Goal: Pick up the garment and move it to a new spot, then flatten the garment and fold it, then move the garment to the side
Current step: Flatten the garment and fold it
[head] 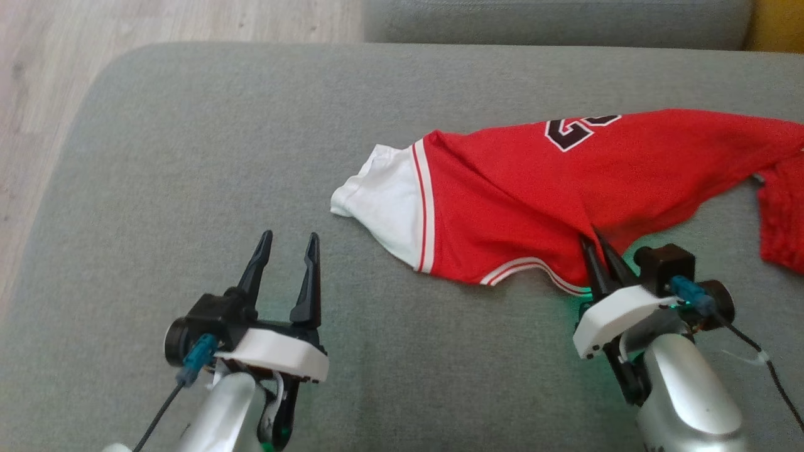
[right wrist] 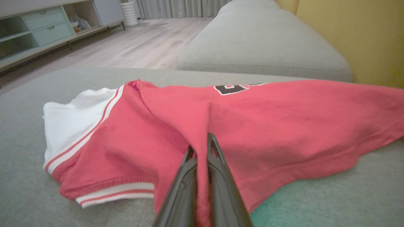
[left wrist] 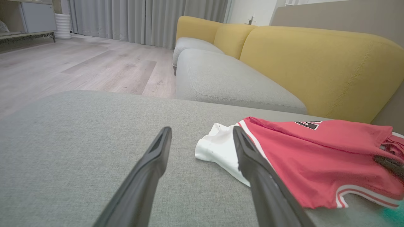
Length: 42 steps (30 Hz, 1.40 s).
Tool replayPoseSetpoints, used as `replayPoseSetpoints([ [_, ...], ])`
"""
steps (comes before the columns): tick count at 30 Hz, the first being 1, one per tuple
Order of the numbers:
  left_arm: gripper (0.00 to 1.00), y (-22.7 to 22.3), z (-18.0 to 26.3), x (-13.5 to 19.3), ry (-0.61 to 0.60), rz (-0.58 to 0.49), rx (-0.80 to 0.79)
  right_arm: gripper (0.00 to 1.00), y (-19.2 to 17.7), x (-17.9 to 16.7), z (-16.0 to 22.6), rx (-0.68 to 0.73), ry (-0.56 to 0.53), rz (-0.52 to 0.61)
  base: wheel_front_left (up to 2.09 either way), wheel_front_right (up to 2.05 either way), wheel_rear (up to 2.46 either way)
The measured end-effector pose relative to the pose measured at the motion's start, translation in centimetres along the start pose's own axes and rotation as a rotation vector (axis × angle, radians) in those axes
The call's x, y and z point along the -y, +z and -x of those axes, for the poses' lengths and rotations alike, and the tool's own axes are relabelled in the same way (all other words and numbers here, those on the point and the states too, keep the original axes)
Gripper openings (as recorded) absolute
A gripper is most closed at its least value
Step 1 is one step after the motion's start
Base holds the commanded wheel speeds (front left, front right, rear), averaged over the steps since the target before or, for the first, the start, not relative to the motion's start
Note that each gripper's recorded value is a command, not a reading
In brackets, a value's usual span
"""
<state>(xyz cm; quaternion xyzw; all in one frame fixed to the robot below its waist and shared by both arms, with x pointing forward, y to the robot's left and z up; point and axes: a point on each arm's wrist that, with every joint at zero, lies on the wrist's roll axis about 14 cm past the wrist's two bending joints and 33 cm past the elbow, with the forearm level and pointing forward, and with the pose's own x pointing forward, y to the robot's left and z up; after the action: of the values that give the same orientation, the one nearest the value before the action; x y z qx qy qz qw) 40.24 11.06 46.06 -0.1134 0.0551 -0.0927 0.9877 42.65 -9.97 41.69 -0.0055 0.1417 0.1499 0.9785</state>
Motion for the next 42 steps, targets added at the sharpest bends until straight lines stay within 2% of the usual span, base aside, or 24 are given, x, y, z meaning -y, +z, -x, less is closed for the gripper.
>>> replayPoseSetpoints([
  [6,1.0,0.1,0.2,0.9,-0.022,0.003,0.006,0.0,3.6,2.1,1.3,0.127,-0.068,-0.017,0.0,0.0,0.0],
  [11,1.0,0.1,0.4,2.3,-0.058,0.005,0.008,0.0,7.5,5.2,4.4,0.258,-0.171,-0.016,0.0,0.0,0.0],
  [15,1.0,0.4,0.3,3.5,-0.089,0.004,0.017,0.0,6.2,7.6,8.1,0.213,-0.265,0.002,0.0,0.0,0.0],
  [16,1.0,0.5,0.3,3.9,-0.099,0.004,0.018,0.05,5.3,8.3,9.1,0.181,-0.292,-0.006,0.0,0.0,0.0],
  [17,1.0,0.5,0.3,4.2,-0.111,0.005,0.018,0.68,4.1,8.9,10.0,0.143,-0.317,-0.017,0.0,0.0,0.0],
  [18,1.0,0.5,0.3,4.6,-0.123,0.004,0.019,1.0,2.9,9.3,11.0,0.099,-0.34,-0.02,0.0,0.0,0.0],
  [20,1.0,0.5,0.3,5.1,-0.135,0.001,0.019,1.0,0.5,9.9,12.5,0.021,-0.372,-0.016,0.0,0.0,0.0],
  [22,1.0,0.5,0.2,5.3,-0.139,0.004,0.018,1.0,0.1,10.0,13.2,0.017,-0.384,-0.016,0.0,0.0,0.0],
  [29,1.0,0.4,0.4,5.3,-0.145,0.0,0.016,1.0,7.1,7.8,12.0,0.296,-0.311,-0.02,0.0,0.0,0.0],
  [34,1.0,0.2,0.4,5.2,-0.15,-0.006,0.012,1.0,7.5,7.0,11.9,0.346,-0.289,-0.04,0.0,0.0,0.0],
  [38,1.0,-0.7,0.3,6.4,-0.203,-0.019,-0.018,1.0,7.2,8.1,12.2,0.359,-0.322,-0.072,0.0,0.0,0.0],
  [42,1.0,-2.5,-0.2,10.3,-0.361,-0.068,-0.131,1.0,6.4,9.3,12.5,0.344,-0.362,-0.078,0.0,0.0,0.0],
])
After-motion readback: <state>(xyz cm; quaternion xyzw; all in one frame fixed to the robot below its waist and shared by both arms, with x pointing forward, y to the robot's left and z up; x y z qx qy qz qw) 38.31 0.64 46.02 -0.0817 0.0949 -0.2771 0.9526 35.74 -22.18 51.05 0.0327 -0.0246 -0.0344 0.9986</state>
